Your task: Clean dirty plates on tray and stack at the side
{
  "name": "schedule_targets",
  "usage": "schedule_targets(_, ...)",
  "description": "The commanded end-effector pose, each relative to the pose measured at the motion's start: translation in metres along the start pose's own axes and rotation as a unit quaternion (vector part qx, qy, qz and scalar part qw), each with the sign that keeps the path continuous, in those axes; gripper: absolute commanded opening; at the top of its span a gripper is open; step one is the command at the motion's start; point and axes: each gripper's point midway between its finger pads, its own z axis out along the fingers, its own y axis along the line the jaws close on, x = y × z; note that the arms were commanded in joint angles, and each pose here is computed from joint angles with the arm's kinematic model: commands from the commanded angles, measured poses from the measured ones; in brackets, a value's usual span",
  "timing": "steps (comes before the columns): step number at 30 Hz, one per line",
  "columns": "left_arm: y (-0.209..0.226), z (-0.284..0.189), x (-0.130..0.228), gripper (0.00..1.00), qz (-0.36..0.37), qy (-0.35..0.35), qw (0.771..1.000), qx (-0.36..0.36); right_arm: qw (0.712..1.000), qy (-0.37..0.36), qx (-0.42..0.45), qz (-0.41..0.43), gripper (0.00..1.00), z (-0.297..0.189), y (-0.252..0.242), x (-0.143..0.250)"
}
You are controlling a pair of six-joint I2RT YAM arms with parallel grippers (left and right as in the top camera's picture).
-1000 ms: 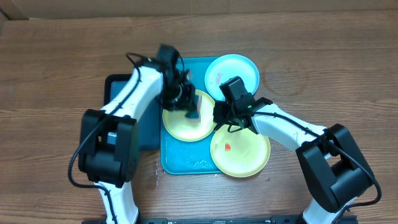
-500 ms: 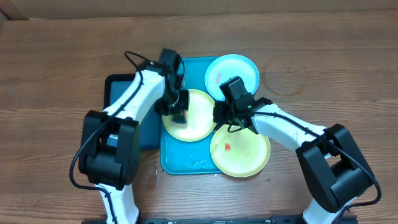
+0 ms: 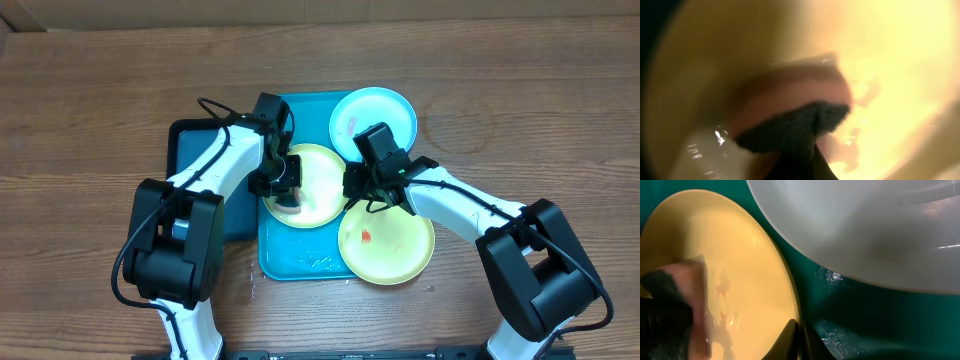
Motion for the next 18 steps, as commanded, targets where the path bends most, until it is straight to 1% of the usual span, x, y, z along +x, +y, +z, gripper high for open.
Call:
schedule_targets(1,-0.050,-0.002,0.012,0.04,0.026,0.031,0.989,0.140,1.000,0.004,-0.002,-0.002,0.06,0.003,0.001,0.003)
schedule_targets(3,-0.068,-0.007,0.007,0.04,0.037,0.022,0.981,0.188,1.000,0.004,-0.002,-0.002,0.06,0.003,0.001,0.003)
schedule_targets(5,-0.079,-0.013,-0.001,0.04,0.045,0.009,0.974,0.221,1.000,0.004,-0.002,-0.002,0.06,0.003,0.001,0.003)
schedule_targets(8,-0.079,-0.022,-0.014,0.04,0.046,-0.010,0.973,0.227,1.000,0.004,-0.002,-0.002,0.06,0.003,0.001,0.003)
schedule_targets(10,-0.068,-0.033,-0.023,0.04,0.032,-0.017,0.980,0.197,1.000,0.004,-0.002,-0.002,0.06,0.003,0.001,0.003)
schedule_targets(14,-0.039,-0.068,-0.040,0.04,0.017,-0.039,0.993,0.106,1.000,0.003,-0.002,-0.002,0.06,0.003,0.001,0.003)
schedule_targets(18,-0.022,-0.082,-0.037,0.04,0.021,-0.033,0.998,0.041,1.000,0.002,-0.004,-0.003,0.06,0.003,0.002,0.002)
